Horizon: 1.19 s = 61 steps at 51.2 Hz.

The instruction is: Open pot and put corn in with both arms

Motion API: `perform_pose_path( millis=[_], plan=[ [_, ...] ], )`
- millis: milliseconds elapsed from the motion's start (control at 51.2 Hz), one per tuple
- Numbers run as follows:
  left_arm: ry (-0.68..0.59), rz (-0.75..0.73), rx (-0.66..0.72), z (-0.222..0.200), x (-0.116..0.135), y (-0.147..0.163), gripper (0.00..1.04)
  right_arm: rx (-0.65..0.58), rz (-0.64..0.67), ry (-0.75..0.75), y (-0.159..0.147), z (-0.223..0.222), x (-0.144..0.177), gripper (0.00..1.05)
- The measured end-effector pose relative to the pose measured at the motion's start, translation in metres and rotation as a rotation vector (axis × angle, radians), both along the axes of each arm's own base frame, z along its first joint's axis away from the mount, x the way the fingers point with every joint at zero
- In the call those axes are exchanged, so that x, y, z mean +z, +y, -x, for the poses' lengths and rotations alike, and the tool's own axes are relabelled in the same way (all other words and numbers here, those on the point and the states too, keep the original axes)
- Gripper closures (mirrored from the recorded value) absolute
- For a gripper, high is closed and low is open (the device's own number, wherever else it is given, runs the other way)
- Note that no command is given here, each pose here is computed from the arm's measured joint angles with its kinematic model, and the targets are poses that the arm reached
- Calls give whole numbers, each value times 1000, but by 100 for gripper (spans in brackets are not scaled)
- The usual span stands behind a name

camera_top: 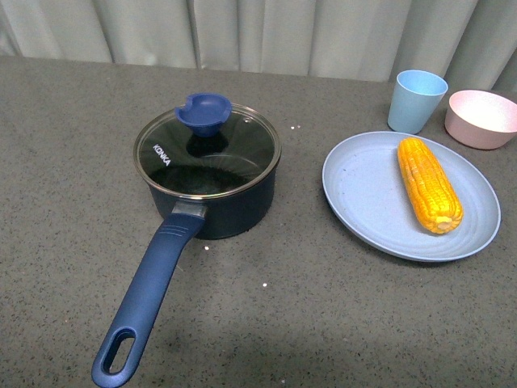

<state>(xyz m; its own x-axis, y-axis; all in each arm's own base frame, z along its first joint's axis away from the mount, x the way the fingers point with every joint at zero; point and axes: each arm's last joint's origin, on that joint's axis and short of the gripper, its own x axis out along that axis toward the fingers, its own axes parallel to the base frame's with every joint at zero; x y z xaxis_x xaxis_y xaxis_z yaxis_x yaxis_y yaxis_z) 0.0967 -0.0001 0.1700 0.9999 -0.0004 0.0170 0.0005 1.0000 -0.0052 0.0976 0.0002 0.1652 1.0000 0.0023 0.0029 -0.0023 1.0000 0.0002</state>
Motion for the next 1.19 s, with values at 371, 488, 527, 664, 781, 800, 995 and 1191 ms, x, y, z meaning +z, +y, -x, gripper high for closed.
perform_pose_path(
  millis=[371,488,527,664,781,800,995,1191],
  plan=[
    [0,0,0,0,0,0,6,0,0,0,0,0,0,9],
    [0,0,0,0,0,0,6,0,0,0,0,0,0,9],
    [0,0,0,0,0,0,6,0,0,0,0,0,0,9],
    [182,-3,-77,-5,-5,-5,6,0,0,0,0,0,0,9],
    [250,10,-149,-21,-10,-17,6,0,0,0,0,0,0,9],
    [251,15,-163,-24,-10,-19,6,0,0,0,0,0,0,9],
    [237,48,-254,-80,-8,-54,6,0,0,0,0,0,0,9],
    [317,84,-360,-132,-21,-106,6,0,0,0,0,0,0,9]
  ],
)
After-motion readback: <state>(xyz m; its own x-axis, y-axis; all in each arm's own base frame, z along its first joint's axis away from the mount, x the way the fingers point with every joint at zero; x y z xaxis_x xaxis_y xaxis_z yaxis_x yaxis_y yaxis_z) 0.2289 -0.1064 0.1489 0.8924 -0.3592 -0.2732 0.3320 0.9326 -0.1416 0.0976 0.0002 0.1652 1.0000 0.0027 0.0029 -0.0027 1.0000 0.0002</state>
